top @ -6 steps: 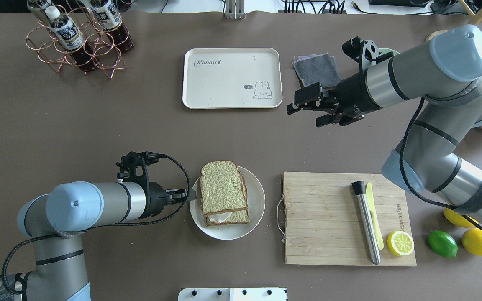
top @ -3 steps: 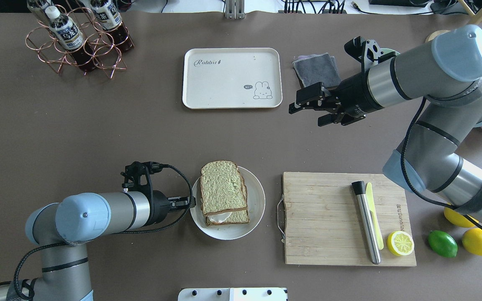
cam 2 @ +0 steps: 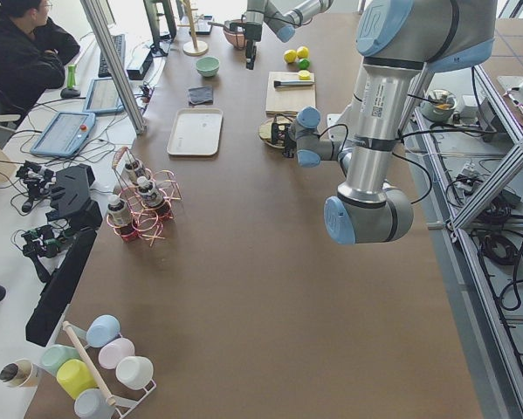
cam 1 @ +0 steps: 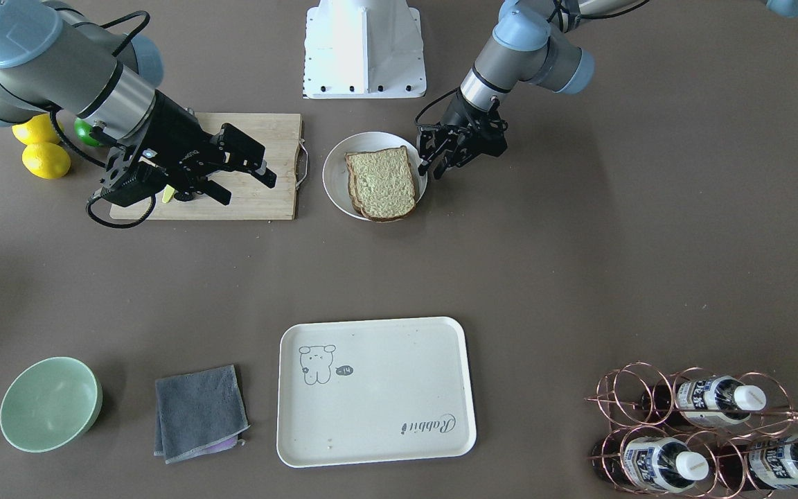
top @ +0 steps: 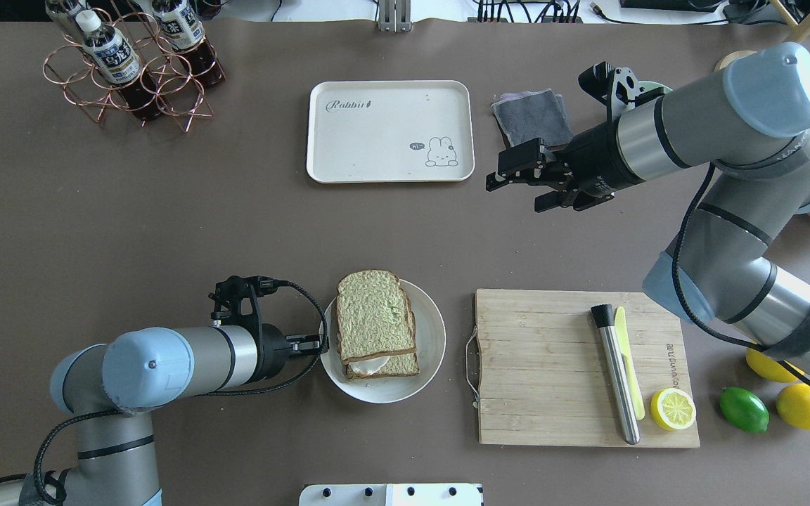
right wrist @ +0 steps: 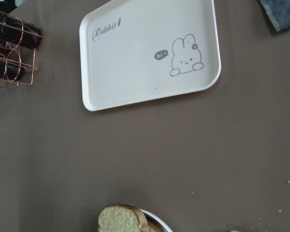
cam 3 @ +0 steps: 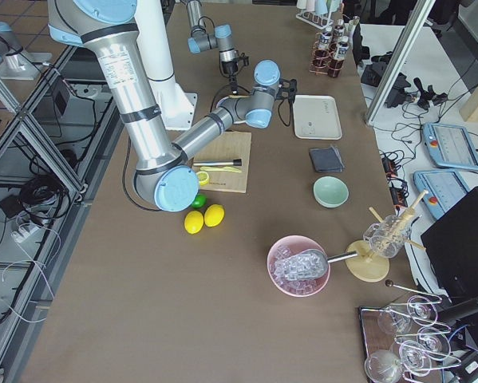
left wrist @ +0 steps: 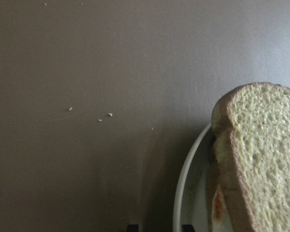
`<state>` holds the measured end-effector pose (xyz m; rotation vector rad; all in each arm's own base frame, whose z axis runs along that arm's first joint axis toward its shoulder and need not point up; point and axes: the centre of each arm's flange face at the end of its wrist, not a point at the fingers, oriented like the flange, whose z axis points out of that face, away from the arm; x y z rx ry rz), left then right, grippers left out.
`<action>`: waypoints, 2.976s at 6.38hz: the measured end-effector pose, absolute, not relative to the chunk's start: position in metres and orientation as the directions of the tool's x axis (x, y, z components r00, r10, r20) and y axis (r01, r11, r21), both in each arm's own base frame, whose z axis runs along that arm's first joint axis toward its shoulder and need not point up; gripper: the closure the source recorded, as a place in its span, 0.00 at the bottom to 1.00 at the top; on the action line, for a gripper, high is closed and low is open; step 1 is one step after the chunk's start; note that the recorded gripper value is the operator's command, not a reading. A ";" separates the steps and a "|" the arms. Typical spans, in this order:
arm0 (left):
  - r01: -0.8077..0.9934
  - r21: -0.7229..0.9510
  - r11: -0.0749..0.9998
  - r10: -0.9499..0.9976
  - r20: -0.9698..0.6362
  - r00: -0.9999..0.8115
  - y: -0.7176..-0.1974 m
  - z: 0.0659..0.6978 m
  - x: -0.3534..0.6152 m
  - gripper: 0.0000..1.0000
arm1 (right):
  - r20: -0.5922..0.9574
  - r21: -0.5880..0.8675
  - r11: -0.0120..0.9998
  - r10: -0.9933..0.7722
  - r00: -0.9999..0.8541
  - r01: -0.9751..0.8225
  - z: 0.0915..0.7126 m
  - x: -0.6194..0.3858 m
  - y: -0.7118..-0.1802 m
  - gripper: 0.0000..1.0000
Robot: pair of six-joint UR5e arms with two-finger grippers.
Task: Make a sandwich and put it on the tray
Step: 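Grasp the white plate rim with the left gripper, then carry the plate with the left gripper onto the white tray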
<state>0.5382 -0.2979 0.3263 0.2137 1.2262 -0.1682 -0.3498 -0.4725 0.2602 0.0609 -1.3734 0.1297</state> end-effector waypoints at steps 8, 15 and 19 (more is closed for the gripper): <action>0.263 0.051 0.963 -0.032 -0.953 0.300 -0.330 0.298 0.517 1.00 | 0.978 -0.037 0.992 0.061 0.201 -0.123 0.274 -0.347 -0.468 0.00; 0.545 -0.194 0.816 -0.384 -0.886 0.260 -0.576 0.224 0.511 1.00 | 0.977 -0.045 0.992 0.068 0.203 -0.119 0.282 -0.336 -0.458 0.00; 0.618 -0.181 0.765 -0.419 -0.868 0.266 -0.613 0.269 0.561 1.00 | 0.974 -0.044 0.991 0.071 0.213 -0.130 0.287 -0.337 -0.462 0.00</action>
